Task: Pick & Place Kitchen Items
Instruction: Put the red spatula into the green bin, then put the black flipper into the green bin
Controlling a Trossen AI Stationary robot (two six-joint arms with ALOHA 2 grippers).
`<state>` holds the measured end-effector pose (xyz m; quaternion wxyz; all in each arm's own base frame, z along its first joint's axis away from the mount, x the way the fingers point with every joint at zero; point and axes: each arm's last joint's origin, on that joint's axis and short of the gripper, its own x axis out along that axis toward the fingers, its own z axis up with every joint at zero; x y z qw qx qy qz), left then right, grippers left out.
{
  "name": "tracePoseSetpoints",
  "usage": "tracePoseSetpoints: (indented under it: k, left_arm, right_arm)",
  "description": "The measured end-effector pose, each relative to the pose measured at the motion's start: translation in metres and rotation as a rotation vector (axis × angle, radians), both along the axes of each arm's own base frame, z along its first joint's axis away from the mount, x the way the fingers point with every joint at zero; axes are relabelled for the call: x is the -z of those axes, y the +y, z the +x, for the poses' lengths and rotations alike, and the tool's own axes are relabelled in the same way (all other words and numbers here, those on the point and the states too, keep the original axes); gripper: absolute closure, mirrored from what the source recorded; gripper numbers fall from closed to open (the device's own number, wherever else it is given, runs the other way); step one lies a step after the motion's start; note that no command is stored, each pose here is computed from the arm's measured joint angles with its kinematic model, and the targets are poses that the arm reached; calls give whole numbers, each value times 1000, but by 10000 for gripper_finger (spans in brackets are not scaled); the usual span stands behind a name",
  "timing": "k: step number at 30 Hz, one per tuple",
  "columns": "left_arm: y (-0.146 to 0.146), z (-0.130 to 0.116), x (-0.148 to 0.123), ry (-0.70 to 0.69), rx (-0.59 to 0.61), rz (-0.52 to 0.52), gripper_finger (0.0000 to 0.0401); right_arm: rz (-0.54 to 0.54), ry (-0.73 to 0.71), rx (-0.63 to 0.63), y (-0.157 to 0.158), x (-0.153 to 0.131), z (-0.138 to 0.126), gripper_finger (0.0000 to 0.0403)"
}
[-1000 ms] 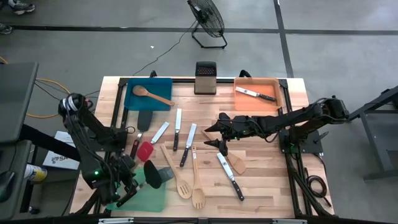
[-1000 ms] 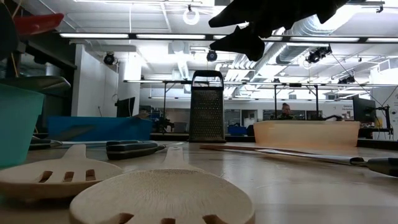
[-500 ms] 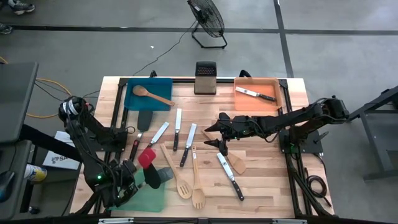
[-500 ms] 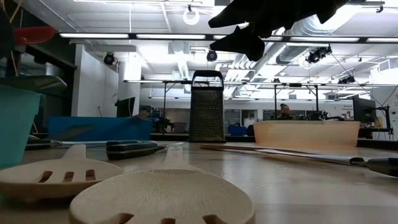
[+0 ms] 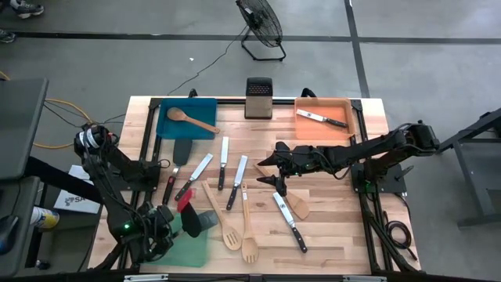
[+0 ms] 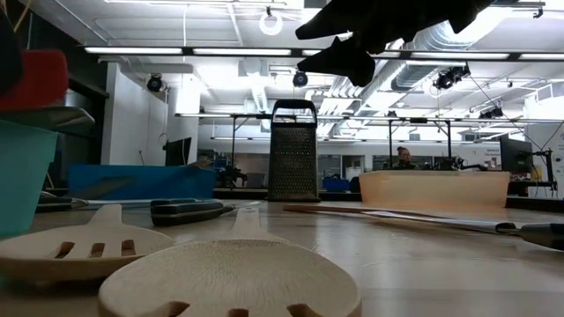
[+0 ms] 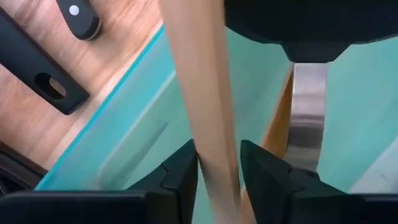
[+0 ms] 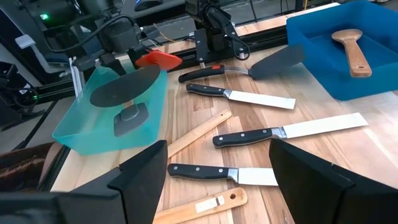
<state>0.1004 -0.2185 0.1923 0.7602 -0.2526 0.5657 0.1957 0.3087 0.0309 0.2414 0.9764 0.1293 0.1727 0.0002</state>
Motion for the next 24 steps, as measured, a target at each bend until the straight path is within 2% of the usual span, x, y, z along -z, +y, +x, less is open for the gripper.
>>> tracePoseSetpoints:
  k: [7, 12, 19, 24]
  left_arm:
    - [0, -1, -1, 38, 30, -8, 274]
    - [2, -3, -6, 64, 10, -49, 273]
    - [6, -4, -15, 14, 8, -83, 272]
    - [1, 0, -18, -72, 87, -98, 272]
  right_arm:
    - [0, 6, 0, 0, 1, 0, 128]
    - [-1, 7, 0, 0, 1, 0, 128]
    - [-1, 7, 3, -1, 1, 0, 128]
    - [-14, 7, 19, -1, 1, 0, 128]
